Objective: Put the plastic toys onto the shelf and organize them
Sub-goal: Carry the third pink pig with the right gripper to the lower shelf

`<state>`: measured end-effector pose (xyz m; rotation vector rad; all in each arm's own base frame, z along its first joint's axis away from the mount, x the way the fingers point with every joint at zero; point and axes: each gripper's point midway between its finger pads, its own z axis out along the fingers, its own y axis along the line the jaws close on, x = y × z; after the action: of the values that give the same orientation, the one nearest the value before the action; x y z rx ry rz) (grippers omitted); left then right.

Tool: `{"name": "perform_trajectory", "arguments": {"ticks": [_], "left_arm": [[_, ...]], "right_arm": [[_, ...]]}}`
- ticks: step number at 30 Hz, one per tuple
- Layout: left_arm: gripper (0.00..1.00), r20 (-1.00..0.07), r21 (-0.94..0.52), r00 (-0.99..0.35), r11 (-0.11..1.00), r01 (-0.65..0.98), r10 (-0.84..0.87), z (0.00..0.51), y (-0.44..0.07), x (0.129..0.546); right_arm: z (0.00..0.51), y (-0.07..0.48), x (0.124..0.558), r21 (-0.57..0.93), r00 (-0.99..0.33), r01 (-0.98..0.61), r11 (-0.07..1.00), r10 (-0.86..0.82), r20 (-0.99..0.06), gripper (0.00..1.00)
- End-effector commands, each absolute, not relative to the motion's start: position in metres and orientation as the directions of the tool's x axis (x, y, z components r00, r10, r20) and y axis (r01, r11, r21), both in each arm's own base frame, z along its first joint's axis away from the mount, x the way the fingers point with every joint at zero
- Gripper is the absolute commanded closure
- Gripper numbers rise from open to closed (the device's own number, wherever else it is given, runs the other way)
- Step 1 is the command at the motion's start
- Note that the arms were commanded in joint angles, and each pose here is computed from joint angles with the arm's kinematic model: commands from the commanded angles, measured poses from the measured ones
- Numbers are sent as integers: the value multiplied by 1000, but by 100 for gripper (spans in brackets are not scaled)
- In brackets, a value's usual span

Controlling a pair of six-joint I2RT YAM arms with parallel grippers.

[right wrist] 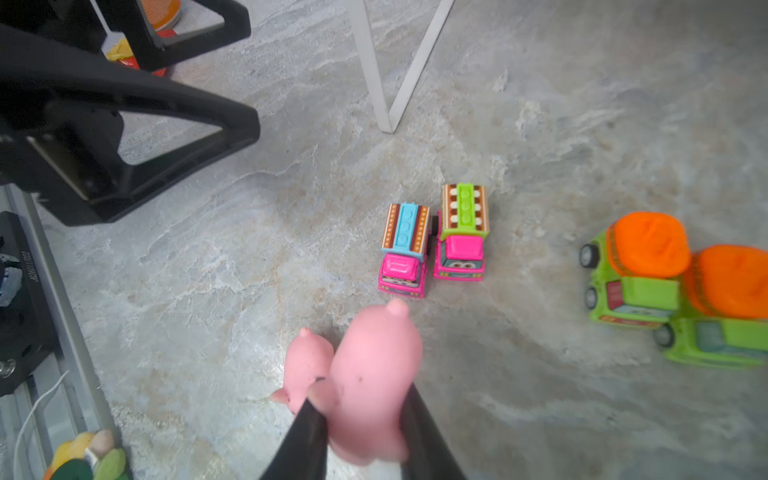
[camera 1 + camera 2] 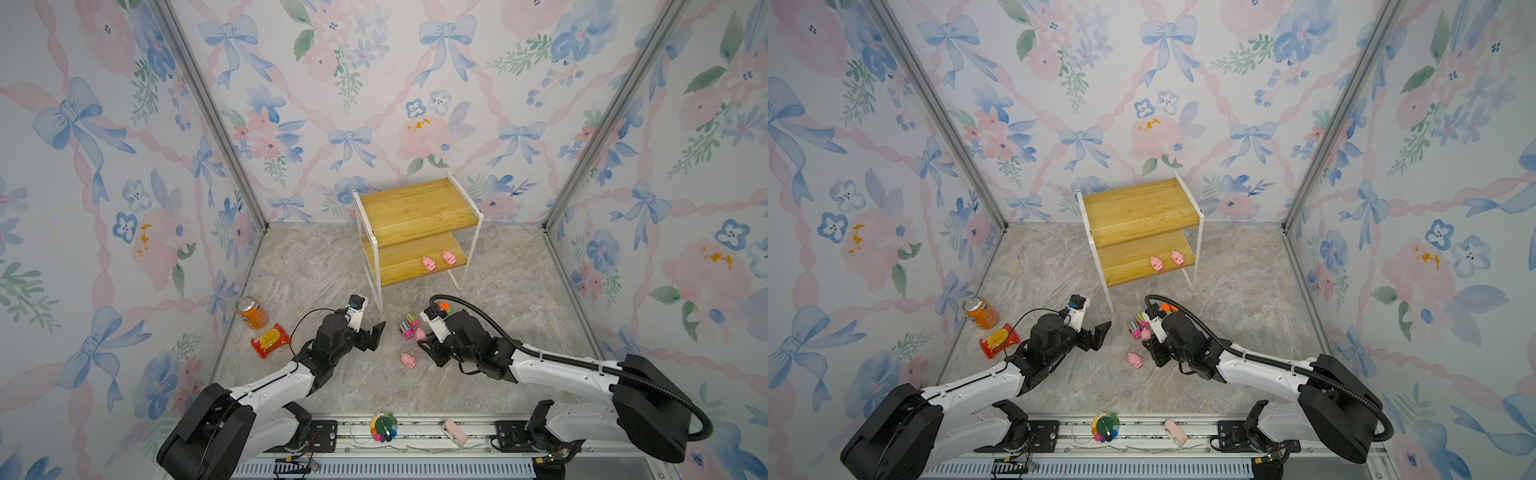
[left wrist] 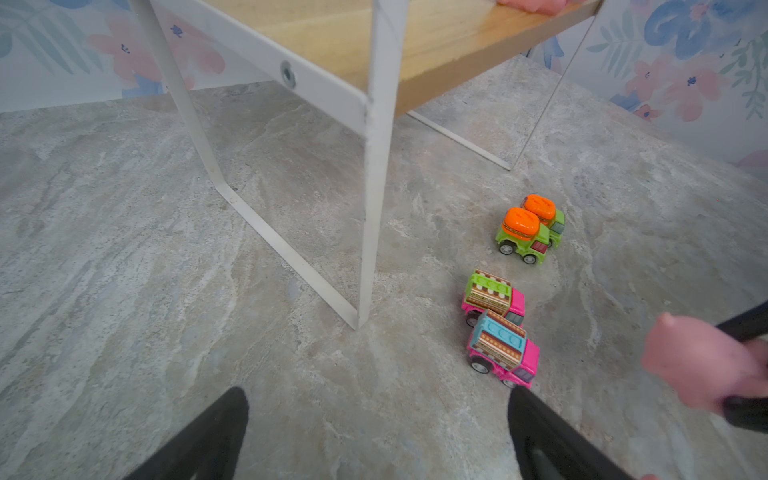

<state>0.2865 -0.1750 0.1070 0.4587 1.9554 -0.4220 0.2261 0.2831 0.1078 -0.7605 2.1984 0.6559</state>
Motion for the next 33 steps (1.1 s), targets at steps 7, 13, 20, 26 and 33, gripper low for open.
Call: {"name": "perform_trajectory", "arguments": {"ticks": [7, 13, 20, 26, 33], "left_arm": [[2, -917, -82, -377, 866, 493, 128, 110, -174, 289], [2, -918, -83, -376, 866, 494, 127, 111, -174, 289], [2, -921, -81, -370, 864, 497, 126, 113, -175, 289], [2, -919, -82, -373, 864, 497, 127, 112, -175, 288], [2, -918, -83, -375, 862, 501, 129, 112, -176, 289]], "right_arm": [[207, 272, 272, 174, -445, -709, 683, -242, -862, 72], [233, 286, 294, 130, -394, -722, 680, -249, -885, 71], [239, 304, 314, 100, -356, -710, 697, -232, -905, 71], [236, 319, 316, 72, -321, -714, 696, -235, -918, 71], [234, 318, 329, 48, -310, -674, 737, -224, -924, 71]]}}
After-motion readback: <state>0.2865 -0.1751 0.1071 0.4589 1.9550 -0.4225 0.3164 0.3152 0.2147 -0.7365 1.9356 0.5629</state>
